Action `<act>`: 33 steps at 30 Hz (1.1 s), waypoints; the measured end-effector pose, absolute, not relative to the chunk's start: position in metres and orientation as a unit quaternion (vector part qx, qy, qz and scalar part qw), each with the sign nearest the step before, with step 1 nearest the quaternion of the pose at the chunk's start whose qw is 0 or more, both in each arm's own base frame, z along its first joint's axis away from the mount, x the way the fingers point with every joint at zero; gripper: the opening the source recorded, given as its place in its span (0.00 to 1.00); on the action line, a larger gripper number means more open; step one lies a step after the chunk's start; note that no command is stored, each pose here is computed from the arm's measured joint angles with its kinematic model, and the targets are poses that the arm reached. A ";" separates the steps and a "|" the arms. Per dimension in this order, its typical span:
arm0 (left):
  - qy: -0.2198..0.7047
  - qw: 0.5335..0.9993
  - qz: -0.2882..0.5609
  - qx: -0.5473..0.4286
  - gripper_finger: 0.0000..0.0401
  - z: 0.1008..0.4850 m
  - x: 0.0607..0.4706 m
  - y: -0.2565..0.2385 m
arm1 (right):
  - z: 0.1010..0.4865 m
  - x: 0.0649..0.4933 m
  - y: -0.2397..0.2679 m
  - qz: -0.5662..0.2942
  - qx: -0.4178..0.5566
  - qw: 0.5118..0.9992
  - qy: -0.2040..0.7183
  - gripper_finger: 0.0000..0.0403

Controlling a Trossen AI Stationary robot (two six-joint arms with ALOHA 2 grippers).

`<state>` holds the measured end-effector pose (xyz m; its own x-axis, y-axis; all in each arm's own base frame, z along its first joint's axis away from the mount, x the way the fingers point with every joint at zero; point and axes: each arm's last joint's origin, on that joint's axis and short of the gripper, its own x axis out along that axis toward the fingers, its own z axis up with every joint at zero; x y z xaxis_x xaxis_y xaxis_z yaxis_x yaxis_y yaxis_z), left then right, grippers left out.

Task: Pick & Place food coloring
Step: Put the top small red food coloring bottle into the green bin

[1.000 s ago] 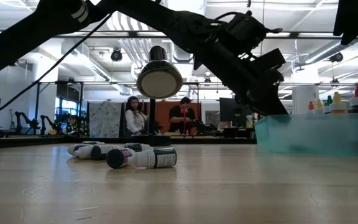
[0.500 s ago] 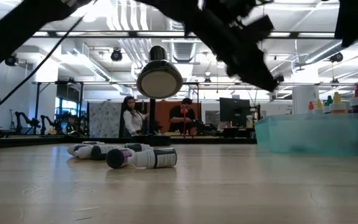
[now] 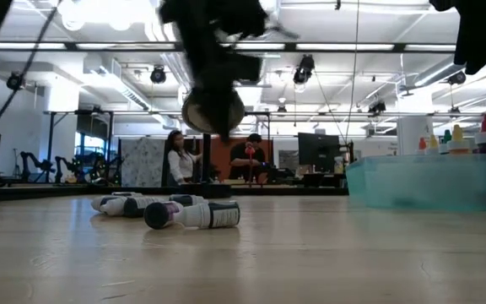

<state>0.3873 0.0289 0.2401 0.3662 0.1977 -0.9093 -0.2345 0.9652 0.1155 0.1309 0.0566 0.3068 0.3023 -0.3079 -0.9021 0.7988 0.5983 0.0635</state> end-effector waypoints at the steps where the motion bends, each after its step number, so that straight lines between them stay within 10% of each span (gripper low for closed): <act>1: 0.555 0.818 0.146 -0.034 0.22 0.234 0.373 0.028 | 0.307 0.131 0.057 -0.363 0.264 0.763 0.466 0.53; 17: 0.509 0.799 0.241 -0.210 0.22 0.170 0.224 0.018 | 0.307 0.136 0.058 -0.378 0.306 0.762 0.428 0.53; 33: 0.472 0.823 0.227 -0.222 0.22 0.168 0.225 0.018 | 0.306 0.142 0.061 -0.378 0.362 0.753 0.399 0.53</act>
